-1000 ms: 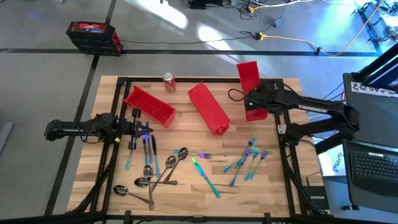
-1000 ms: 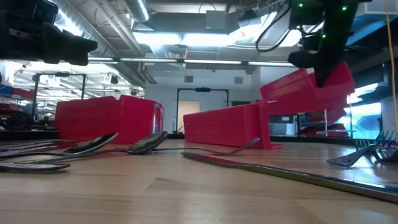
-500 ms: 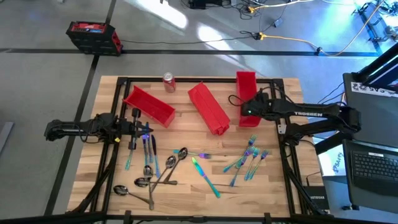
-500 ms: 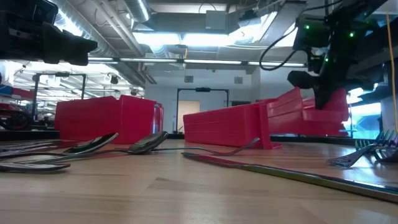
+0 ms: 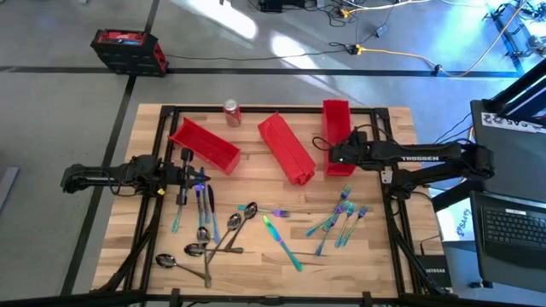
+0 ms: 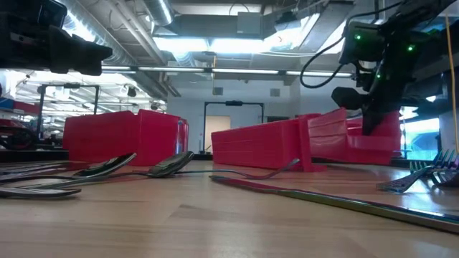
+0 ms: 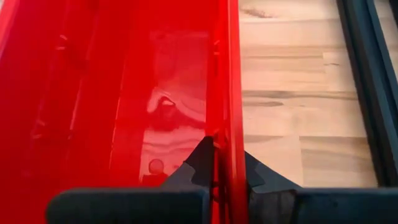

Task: Sort silverware
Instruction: Prepare the red bins to sort the silverware

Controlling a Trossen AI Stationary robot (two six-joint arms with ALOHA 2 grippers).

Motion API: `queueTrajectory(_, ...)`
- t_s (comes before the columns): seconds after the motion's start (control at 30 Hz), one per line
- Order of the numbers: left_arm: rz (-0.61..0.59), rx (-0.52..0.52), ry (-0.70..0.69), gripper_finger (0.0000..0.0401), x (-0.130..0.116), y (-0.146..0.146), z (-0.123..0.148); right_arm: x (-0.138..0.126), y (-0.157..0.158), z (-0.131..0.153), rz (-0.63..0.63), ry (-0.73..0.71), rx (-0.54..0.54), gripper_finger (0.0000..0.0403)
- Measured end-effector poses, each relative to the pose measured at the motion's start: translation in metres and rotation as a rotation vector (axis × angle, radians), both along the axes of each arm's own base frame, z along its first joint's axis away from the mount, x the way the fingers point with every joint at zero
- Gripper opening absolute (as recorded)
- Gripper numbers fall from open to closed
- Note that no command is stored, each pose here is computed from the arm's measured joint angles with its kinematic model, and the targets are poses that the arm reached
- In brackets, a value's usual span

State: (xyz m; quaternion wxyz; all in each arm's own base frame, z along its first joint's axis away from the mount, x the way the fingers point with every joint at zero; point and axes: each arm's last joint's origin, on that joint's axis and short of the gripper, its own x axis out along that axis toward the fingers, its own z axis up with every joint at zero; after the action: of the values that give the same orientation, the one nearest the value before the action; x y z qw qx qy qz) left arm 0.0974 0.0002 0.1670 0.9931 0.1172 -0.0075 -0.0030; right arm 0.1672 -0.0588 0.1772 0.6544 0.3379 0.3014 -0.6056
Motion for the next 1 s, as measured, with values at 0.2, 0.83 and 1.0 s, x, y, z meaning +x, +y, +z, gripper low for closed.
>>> queueTrajectory(0.2, 0.0, 0.0, 0.0, 0.0, 0.0, 0.0, -0.0001, -0.0004, 0.0003, -0.0024, 0.017, 0.037, 0.011, 0.0)
queueTrajectory(0.83, 0.0, 0.0, -0.001, 0.0, 0.0, 0.0, 0.0001, 0.0039, 0.0007, -0.0068, 0.011, 0.018, 0.057, 0.0)
queueTrajectory(1.0, 0.0, 0.0, -0.001, 0.0, 0.0, 0.0, 0.0001, 0.007, 0.0078, -0.0066, 0.011, -0.018, 0.061, 0.0)
